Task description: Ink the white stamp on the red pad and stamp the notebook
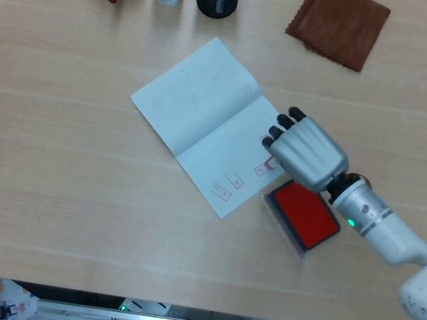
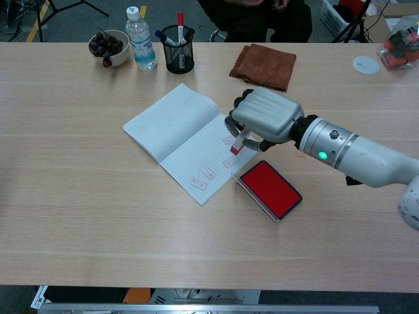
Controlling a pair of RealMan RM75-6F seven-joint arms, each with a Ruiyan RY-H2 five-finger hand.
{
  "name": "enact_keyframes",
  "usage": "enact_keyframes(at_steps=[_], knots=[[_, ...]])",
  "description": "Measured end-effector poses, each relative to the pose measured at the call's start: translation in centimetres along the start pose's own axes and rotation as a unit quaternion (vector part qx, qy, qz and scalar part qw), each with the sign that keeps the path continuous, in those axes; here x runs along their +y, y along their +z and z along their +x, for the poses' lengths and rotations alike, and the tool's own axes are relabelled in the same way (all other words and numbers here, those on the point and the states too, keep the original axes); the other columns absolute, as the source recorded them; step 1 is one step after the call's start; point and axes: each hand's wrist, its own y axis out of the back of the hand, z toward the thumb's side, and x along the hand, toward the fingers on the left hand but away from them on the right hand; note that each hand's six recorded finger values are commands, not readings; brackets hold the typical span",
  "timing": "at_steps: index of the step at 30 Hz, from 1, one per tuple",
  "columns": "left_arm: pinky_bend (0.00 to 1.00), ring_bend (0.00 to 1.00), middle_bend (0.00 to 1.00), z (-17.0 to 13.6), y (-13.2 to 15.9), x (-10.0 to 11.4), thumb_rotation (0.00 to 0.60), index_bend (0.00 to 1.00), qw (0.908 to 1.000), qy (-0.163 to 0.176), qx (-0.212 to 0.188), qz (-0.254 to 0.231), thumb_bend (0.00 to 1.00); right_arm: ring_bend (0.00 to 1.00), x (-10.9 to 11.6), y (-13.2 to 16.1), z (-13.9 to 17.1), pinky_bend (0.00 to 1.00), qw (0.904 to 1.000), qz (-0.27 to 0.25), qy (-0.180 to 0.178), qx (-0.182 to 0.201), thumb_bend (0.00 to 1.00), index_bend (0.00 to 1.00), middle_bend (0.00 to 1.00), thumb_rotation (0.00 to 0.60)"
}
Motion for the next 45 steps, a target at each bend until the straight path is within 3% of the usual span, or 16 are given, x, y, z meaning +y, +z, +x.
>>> enact_keyframes(at_steps=[21, 45], knots=[[0.13, 0.22, 0.18, -0.3, -1.1, -0.3, 0.6, 0.22, 0.9999, -0.008, 0.013, 0.001, 0.28, 0.32, -2.1, 2.8, -5.6, 0.29, 0.9992, 0.029, 0.029, 0.002, 0.38, 0.75, 0.53, 0.6], [0.13, 0.22, 0.16, -0.6, -1.5, -0.5, 0.6, 0.2, 0.9998, -0.01, 0.018, -0.001, 0.28, 0.32, -2.9, 3.3, -6.2, 0.29, 0.9985, 0.042, 0.037, 0.001, 0.38, 0.75, 0.53, 0.6]])
